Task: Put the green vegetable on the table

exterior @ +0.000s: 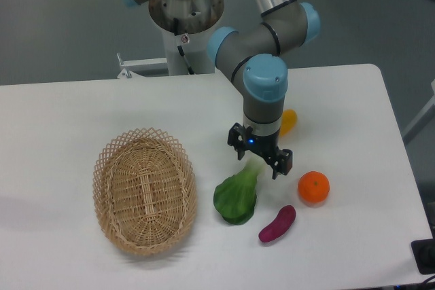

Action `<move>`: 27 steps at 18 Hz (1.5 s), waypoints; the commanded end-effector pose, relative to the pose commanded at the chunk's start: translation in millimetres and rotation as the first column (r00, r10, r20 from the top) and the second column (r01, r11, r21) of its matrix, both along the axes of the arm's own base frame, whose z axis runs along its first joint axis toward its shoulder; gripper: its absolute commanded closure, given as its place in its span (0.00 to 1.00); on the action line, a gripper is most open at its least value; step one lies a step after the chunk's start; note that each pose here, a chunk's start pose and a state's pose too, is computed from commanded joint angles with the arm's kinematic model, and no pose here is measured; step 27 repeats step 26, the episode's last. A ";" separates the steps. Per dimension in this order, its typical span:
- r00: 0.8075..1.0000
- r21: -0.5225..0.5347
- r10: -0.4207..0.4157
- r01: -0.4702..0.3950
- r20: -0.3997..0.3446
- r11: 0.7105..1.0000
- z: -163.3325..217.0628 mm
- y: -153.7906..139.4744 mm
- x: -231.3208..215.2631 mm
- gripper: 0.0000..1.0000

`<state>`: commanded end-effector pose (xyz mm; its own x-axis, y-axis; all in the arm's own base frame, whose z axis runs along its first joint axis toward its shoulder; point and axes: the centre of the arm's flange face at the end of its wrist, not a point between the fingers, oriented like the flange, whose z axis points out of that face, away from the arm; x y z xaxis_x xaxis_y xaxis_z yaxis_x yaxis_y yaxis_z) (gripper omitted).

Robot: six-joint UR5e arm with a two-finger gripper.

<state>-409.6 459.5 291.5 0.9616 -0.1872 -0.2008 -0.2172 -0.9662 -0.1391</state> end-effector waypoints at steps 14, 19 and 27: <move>0.993 -0.130 -0.088 0.077 -0.078 0.989 94.7 -77.2 -93.7 0.00; 0.980 -0.164 -0.182 0.166 -0.085 0.972 95.9 -106.2 -114.2 0.00; 0.981 -0.159 -0.172 0.156 -0.093 0.975 97.0 -110.5 -118.0 0.00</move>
